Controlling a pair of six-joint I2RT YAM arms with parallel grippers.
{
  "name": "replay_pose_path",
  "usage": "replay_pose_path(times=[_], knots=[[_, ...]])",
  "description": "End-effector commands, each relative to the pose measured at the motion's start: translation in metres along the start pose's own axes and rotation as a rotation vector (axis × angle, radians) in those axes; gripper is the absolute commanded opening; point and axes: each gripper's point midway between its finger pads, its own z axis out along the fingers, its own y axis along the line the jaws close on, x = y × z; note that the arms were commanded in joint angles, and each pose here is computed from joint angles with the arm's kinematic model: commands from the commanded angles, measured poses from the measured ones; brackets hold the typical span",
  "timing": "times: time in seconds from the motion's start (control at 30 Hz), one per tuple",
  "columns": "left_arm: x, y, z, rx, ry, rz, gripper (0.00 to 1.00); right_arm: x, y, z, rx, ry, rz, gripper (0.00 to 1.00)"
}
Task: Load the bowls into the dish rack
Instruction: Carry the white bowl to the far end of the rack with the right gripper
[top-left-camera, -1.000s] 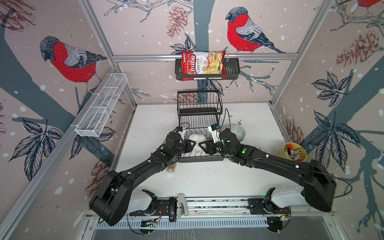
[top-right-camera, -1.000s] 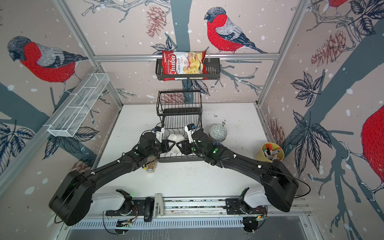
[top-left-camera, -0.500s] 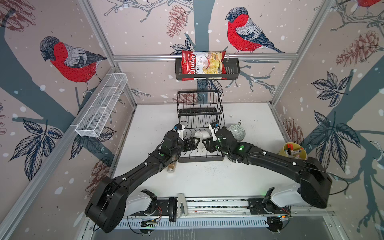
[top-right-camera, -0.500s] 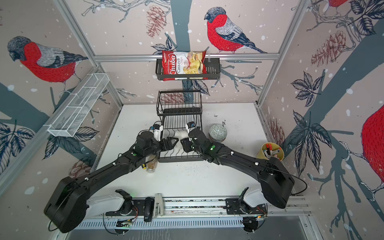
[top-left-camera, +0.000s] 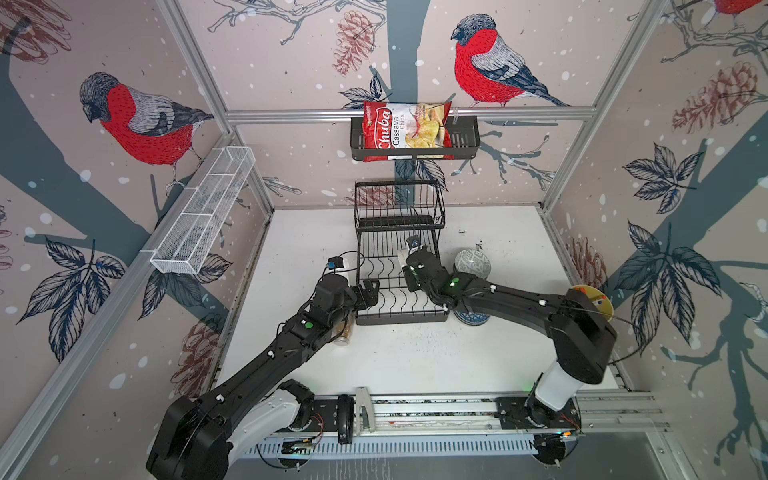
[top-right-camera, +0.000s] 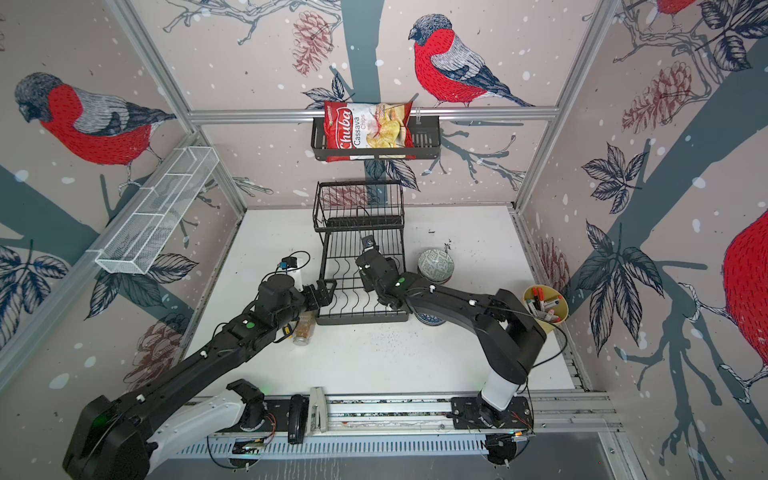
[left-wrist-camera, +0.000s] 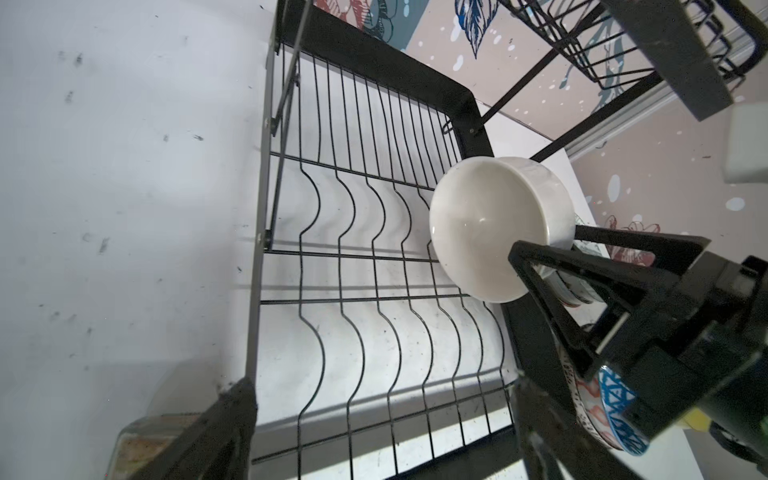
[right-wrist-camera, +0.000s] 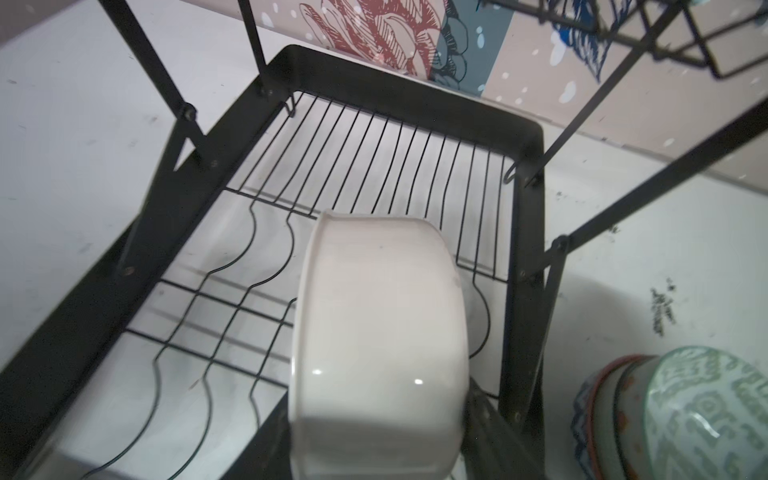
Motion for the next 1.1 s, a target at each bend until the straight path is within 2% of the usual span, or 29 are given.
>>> replay_pose_path(times=[0.0,0.33,1.07], knots=[[0.001,0.013,-0.002,-0.057,-0.016,0.015,0.94,-0.02,-0.013,0.006,0.157,-0.067,-0.071,0.29],[0.007,0.021,-0.002,-0.079,-0.013,0.014,0.95,-0.027,-0.024,0.044,0.338,-0.054,-0.239,0.31],[0.01,0.03,-0.006,-0.104,-0.019,0.021,0.95,-0.04,-0.047,0.087,0.525,-0.072,-0.47,0.33]])
